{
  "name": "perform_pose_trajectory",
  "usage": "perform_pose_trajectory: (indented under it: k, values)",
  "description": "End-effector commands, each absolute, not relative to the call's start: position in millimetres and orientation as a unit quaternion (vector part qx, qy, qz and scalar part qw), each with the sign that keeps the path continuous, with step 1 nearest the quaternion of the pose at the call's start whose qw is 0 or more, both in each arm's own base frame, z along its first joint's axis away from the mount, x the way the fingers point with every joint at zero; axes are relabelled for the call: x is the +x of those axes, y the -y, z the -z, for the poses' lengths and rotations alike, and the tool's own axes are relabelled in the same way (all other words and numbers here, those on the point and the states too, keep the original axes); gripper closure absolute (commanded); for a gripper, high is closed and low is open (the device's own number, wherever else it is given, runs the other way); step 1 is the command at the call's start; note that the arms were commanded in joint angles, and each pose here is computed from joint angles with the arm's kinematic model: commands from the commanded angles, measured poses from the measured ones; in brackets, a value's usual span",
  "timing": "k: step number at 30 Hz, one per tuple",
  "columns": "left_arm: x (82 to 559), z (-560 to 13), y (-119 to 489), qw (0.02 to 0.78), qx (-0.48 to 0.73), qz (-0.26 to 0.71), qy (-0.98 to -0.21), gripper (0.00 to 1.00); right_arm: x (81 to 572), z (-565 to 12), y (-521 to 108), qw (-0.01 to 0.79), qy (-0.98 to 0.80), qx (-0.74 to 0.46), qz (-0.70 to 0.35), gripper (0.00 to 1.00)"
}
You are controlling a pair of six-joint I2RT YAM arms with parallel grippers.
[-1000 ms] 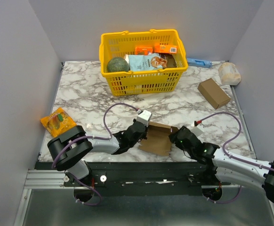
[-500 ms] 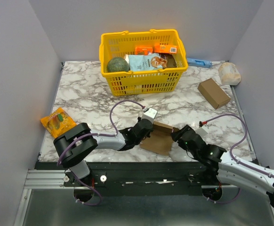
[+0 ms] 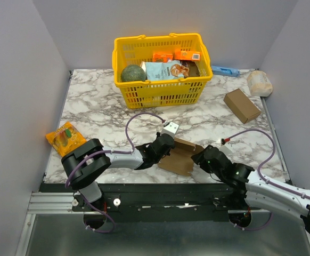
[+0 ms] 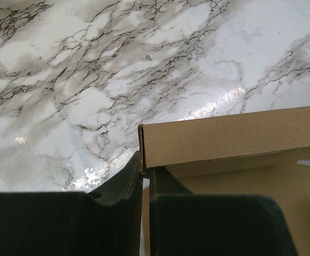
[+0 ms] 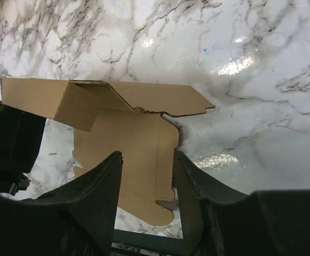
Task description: Fold the paper box
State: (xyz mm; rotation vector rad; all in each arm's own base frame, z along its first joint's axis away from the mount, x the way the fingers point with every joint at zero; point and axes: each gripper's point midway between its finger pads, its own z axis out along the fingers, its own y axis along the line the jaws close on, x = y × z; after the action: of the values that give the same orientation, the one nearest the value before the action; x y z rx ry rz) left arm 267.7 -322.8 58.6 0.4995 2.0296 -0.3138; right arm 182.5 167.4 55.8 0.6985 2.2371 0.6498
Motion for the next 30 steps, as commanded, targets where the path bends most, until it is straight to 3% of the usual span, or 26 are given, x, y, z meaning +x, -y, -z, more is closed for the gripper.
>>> perform_pose_trajectory:
  k: [1, 9, 30]
  values:
    - [266, -61, 316, 0.491, 0.202, 0.121, -0.839, 0.88, 197, -60, -167, 0.376, -0.845, 0.289, -0.247, 0.48]
    - [263, -63, 316, 0.491, 0.204, 0.128, -0.837, 0.89, 209, -40, -168, 0.369, -0.862, 0.296, -0.179, 0.46]
    - [259, -69, 320, 0.489, 0.201, 0.155, -0.834, 0.9, 226, -46, -166, 0.412, -0.849, 0.286, -0.165, 0.51]
